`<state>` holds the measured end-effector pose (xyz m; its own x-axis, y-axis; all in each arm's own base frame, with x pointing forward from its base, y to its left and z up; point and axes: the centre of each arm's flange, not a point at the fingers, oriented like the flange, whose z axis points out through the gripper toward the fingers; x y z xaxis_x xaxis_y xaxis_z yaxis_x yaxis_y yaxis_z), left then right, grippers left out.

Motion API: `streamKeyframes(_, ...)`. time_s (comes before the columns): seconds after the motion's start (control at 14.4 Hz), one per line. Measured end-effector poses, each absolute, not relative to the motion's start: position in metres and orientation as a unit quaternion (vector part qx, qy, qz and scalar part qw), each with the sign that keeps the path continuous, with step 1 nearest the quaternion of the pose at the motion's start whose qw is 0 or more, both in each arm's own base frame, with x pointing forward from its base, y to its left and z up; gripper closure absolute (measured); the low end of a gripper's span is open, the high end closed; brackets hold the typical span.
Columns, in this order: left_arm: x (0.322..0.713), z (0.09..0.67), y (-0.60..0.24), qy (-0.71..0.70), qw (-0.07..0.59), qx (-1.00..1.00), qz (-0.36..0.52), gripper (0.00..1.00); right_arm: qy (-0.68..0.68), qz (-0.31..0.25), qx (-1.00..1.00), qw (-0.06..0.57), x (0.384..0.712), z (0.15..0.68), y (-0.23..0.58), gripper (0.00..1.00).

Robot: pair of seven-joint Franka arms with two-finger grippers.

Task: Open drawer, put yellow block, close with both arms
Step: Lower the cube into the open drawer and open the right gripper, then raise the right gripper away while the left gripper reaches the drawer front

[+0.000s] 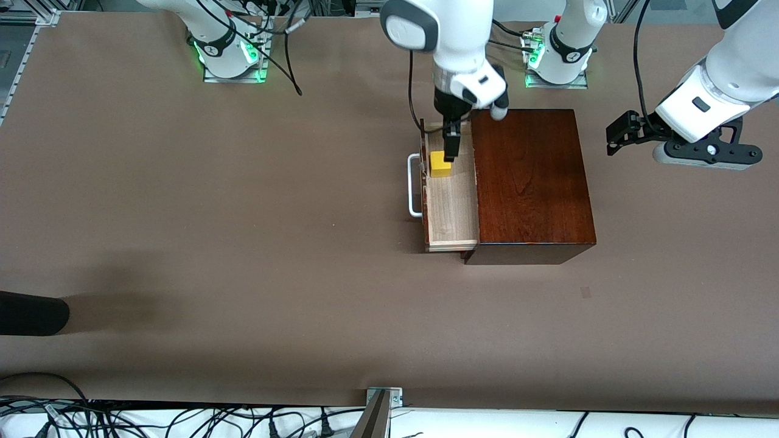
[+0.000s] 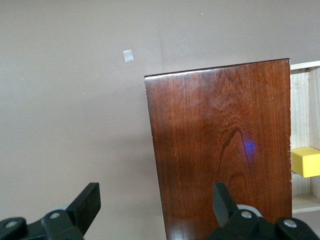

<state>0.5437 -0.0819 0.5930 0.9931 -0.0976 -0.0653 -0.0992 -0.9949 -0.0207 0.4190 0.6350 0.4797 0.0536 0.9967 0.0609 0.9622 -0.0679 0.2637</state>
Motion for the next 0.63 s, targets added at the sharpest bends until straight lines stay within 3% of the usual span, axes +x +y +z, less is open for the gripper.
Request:
streamKeyframes(0.21, 0.533, 0.598, -0.116, 0.086, 0.015, -0.995, 0.045, 0.0, 0.643, 0.118, 0.754, 0.072, 0.459, 0.525, 0.587, 0.0)
streamKeyframes(0.42, 0.522, 0.588, -0.168, 0.193, 0.011, -0.979, 0.062, 0.0, 0.583, 0.113, 0.804, 0.012, 0.523, 0.545, 0.522, 0.0)
streamKeyframes(0.63, 0.534, 0.545, -0.189, 0.27, -0.065, -0.955, 0.105, 0.0, 0.531, 0.125, 0.838, -0.011, 0.577, 0.569, 0.449, 0.0)
